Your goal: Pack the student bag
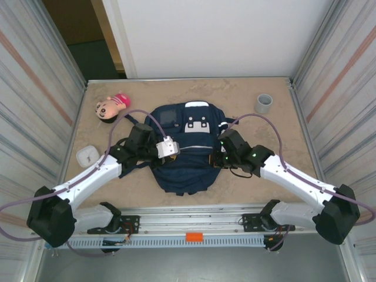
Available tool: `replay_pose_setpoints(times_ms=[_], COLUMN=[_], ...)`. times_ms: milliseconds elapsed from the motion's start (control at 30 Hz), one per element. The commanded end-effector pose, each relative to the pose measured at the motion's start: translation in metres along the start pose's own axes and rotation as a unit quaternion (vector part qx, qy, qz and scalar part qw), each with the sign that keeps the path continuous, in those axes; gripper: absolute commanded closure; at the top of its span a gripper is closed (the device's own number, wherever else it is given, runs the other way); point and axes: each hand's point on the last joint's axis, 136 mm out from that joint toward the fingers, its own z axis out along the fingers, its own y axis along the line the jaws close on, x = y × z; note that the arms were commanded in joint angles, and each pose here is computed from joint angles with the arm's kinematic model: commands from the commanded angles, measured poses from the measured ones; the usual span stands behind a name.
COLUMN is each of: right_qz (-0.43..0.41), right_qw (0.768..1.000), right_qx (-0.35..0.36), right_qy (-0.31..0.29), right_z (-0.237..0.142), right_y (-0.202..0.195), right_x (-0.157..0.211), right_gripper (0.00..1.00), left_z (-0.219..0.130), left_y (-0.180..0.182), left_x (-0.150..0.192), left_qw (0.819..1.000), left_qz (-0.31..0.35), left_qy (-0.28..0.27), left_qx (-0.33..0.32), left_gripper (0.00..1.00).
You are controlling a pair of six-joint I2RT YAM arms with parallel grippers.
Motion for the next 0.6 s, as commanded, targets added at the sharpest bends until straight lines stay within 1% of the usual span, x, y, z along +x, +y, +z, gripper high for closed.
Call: replay_pose_setpoints(times_ms=[0, 67, 133, 233, 300, 367, 500, 567], right_qz=[-0.016, -0.019, -0.023, -0.028, -0.029, -0.029, -0.031, -0.035], right_qw=[1.0, 0.999, 0.999, 0.999, 0.999, 0.999, 0.998, 0.998], right_qx=[-0.012, -0.032, -0.039, -0.039, -0.04, -0.043, -0.048, -0.048], right_qy=[-0.007, -0.01, -0.011, -0.011, -0.011, -0.012, -0.014, -0.014], right_z=[-0.003, -0.003, -0.004, -0.006, -0.007, -0.008, -0.011, -0.012], right_y=[0.0, 0.008, 0.012, 0.012, 0.014, 0.015, 0.017, 0.018], right_x=[-0.002, -0.004, -0.005, -0.006, -0.007, -0.007, -0.008, -0.008], right_gripper=[1.0, 1.0, 1.0, 1.0, 1.0, 1.0, 1.0, 1.0], left_z=[-0.011, -0.013, -0.013, -0.005, 0.004, 0.015, 0.038, 0.047], left_y=[0.001, -0.003, -0.008, -0.017, -0.018, -0.022, -0.02, -0.019], left_x=[-0.008, -0.022, -0.037, -0.058, -0.068, -0.077, -0.082, -0.081], left_qw=[1.0, 1.0, 0.999, 0.998, 0.997, 0.997, 0.997, 0.996], left_qz=[0.003, 0.001, 0.01, 0.037, 0.05, 0.057, 0.059, 0.055], left_qy=[-0.013, -0.026, -0.033, -0.043, -0.041, -0.042, -0.035, -0.033], left_qx=[-0.003, 0.014, 0.025, 0.033, 0.028, 0.038, 0.048, 0.055], left_gripper=[0.78, 0.61, 0.51, 0.4, 0.37, 0.36, 0.37, 0.38])
